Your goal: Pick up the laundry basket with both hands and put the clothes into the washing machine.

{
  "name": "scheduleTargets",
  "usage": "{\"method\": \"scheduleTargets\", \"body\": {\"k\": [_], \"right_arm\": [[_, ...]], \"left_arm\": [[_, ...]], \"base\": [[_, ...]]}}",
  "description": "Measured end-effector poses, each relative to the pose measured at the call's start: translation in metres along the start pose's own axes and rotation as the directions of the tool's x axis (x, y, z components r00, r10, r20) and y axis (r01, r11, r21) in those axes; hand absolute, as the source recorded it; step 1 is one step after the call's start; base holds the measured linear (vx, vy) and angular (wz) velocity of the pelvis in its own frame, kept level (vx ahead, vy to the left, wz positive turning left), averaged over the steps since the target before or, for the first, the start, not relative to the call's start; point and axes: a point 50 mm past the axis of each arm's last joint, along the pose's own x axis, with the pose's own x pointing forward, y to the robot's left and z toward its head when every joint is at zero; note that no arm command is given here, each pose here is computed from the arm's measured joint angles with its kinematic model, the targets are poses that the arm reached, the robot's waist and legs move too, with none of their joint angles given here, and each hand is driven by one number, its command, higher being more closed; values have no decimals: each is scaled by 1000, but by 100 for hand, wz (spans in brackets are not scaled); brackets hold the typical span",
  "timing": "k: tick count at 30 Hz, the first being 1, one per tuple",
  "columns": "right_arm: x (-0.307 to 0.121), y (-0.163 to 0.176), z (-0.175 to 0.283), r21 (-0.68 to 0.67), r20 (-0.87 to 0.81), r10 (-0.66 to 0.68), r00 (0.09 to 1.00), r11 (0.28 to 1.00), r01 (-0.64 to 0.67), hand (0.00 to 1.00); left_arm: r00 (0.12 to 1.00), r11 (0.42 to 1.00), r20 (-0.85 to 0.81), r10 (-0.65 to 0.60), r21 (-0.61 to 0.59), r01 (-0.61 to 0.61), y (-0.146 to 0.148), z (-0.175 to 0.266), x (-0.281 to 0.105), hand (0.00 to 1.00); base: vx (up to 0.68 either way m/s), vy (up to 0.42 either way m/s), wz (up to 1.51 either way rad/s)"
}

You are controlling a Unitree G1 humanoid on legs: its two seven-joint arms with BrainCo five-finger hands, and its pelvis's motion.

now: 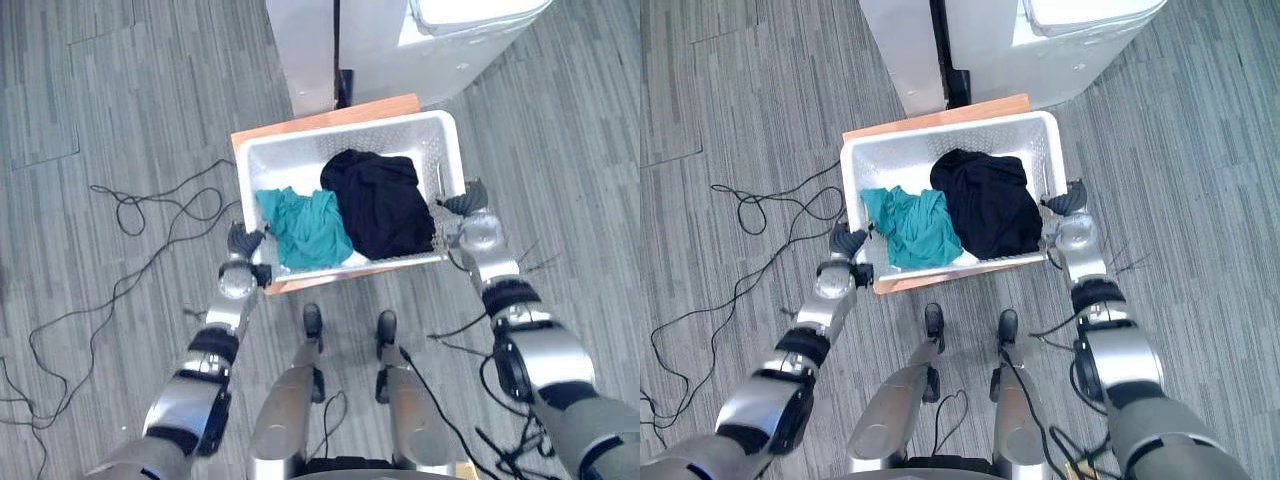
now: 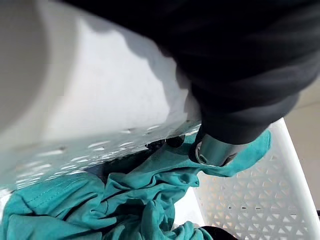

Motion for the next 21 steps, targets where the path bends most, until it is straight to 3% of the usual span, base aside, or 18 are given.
{"method": "scheduleTargets", "body": {"k": [7,15,21], "right_arm": [[-76,2,-52,72,-77,35,996,997,-29,100],[-94,-13,-44,63,-10,13,1000,998,-13,100],[-110,-14,-50,77,-30,10,999,997,-8,100]], "left_arm": [[994,997,-99,-43,-62,37,17,-39,-78,100],[993,992,-91,-71,-112,61,15,-36,-93,100],[992,993,-95,-84,-87,76,18,-37,-97,100]], "base": [[132,-4,-1],[16,-7,-39],[-48,33,-150]]}}
